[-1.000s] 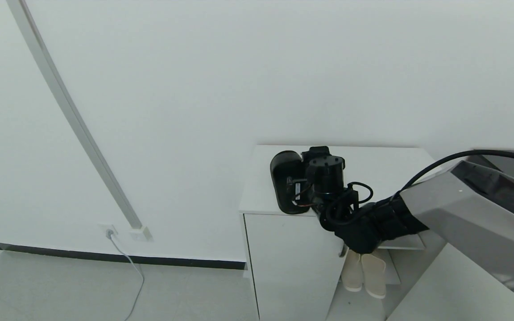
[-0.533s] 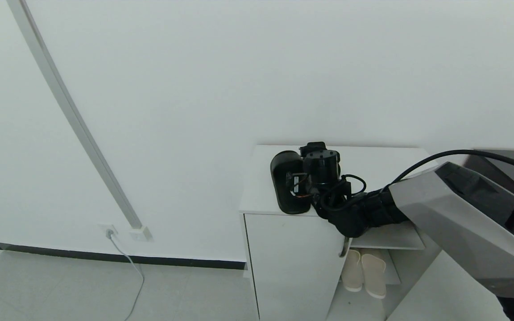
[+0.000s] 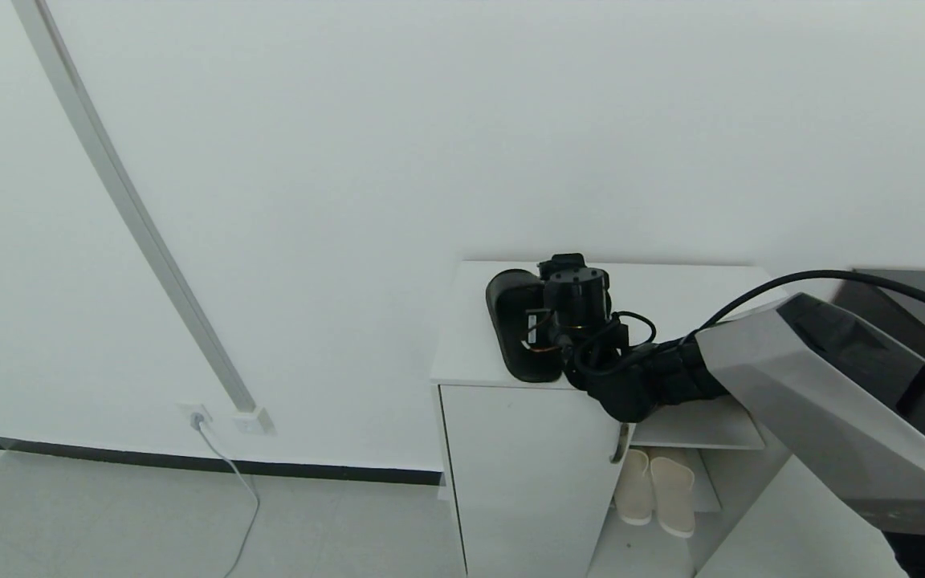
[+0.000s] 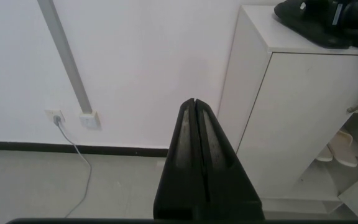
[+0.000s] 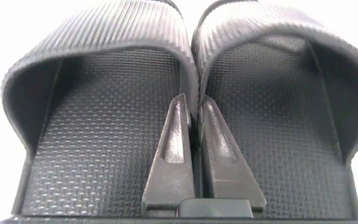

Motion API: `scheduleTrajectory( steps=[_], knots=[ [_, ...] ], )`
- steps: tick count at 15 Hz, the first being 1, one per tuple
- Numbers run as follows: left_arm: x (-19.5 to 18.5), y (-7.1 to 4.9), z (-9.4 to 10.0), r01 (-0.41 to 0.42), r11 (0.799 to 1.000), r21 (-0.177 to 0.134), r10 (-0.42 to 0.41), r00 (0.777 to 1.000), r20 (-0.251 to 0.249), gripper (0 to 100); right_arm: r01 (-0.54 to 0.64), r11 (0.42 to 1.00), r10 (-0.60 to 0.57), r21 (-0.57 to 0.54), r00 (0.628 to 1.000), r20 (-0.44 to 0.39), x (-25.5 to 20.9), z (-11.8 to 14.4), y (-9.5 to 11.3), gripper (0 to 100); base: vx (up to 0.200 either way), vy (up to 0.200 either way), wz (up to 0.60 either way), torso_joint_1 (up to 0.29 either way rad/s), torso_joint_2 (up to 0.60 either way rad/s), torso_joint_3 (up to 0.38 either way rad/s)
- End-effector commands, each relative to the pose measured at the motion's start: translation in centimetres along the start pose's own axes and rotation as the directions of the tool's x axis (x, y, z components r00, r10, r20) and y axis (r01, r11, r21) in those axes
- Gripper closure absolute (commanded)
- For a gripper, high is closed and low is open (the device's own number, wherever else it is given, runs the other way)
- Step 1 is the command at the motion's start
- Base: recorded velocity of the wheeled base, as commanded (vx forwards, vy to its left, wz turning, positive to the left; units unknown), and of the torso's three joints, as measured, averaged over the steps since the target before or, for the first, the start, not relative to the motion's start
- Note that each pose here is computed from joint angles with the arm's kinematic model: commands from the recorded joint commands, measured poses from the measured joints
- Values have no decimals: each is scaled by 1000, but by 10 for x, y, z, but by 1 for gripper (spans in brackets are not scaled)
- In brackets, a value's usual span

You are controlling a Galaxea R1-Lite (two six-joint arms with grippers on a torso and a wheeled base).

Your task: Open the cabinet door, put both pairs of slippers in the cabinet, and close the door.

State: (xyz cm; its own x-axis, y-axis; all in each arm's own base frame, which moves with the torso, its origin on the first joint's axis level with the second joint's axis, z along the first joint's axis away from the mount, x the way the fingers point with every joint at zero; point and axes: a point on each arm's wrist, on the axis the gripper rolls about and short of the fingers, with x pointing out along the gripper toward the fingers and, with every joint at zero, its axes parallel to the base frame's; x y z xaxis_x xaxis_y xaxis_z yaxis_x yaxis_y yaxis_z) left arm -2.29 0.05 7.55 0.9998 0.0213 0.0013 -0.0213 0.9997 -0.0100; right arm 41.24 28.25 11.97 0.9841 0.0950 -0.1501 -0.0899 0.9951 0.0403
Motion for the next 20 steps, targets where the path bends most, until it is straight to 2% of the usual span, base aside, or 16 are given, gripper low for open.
scheduleTrajectory(
  steps=[1, 5, 9, 15, 20],
  knots=[
    [0, 0, 0, 0, 1000, -1, 0, 1000, -1, 100, 0, 1000, 0, -2, 1000, 3, -1, 2, 0, 100, 0, 0, 0, 0, 0, 0],
    [0, 0, 0, 0, 1000, -1, 0, 1000, -1, 100, -20, 1000, 20, -10, 1000, 12, -25, 19, 0, 100, 0, 0, 0, 0, 0, 0],
    [0, 0, 0, 0, 1000, 1, 0, 1000, -1, 100, -79, 997, 78, -26, 997, -28, -95, 34, -9, 100, 0, 0, 0, 0, 0, 0],
    [0, 0, 0, 0, 1000, 5, 0, 1000, -1, 100, -172, 984, 170, -47, 984, -44, -188, 23, -34, 100, 0, 0, 0, 0, 0, 0],
    [0, 0, 0, 3, 1000, 7, -3, 1000, -1, 100, -195, 979, 191, -59, 980, -60, -193, 16, -29, 100, 0, 0, 0, 0, 0, 0]
  ],
)
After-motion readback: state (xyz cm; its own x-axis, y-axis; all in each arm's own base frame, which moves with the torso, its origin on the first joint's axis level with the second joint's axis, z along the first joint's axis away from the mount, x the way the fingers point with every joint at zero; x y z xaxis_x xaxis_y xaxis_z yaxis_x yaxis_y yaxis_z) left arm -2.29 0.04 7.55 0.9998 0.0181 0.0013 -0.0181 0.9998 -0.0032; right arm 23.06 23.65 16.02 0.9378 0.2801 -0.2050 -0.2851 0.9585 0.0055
